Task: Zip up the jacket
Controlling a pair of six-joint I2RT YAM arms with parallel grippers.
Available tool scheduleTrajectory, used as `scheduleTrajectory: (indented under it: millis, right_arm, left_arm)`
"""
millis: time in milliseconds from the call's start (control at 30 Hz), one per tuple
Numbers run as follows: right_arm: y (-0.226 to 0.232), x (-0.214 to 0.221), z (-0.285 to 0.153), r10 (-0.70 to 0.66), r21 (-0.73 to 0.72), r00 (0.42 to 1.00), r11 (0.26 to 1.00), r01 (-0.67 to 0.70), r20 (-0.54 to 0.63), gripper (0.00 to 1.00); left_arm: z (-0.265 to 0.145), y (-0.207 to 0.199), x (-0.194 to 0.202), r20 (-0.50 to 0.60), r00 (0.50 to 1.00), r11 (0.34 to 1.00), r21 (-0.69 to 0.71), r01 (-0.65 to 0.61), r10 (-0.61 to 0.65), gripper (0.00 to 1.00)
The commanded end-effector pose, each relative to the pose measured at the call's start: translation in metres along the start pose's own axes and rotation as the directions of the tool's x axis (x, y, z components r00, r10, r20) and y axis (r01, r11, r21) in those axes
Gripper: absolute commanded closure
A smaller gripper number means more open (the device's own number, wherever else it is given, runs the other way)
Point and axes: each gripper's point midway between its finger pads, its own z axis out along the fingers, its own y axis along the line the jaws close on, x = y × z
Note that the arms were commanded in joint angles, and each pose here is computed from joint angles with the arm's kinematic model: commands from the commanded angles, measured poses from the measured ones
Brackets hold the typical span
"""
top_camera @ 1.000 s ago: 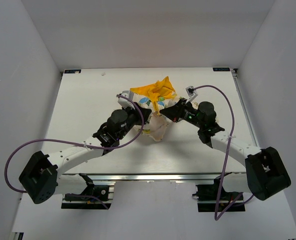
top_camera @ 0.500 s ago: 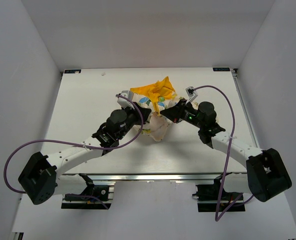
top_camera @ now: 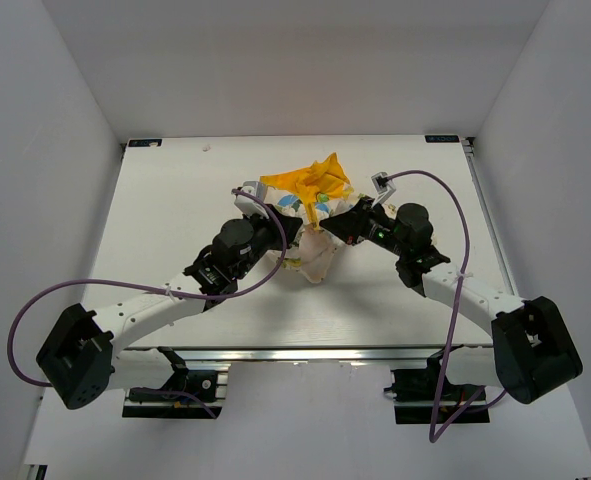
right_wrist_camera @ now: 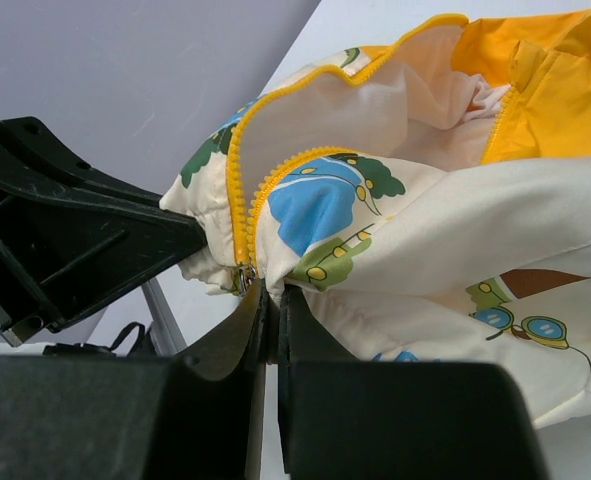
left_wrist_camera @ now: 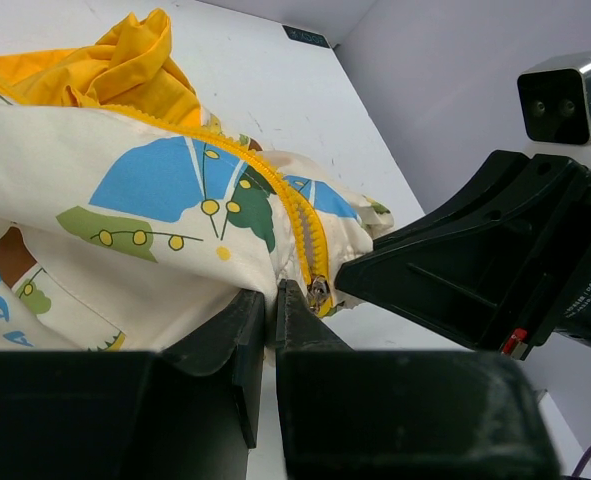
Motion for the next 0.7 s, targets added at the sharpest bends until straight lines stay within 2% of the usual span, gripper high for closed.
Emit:
scheduleTrajectory:
  millis: [0, 233, 667]
  right_arm:
    - [0.028, -0.032, 0.004, -0.050, -0.097, 0.995, 0.994, 0.059, 0.090, 1.00]
    - [0.030, -0.033, 0.003, -0.042, -0.100, 0.995, 0.994, 0.051, 0.091, 1.00]
    - [0.041, -0.040, 0.002, -0.083, -0.166, 0.988, 0.981, 0.105, 0.133, 1.00]
  left_arm:
    - [-0.001, -0.009, -0.008, 0.014, 1.000, 0.999, 0.036, -0.003, 0.002, 1.00]
    - [0.001, -0.010, -0.005, 0.004, 1.000, 0.999, 0.043, -0.003, 0.003, 1.00]
    - [-0.015, -0.029, 0.005, -0.034, 0.999, 0.983, 0.183, -0.002, 0.008, 1.00]
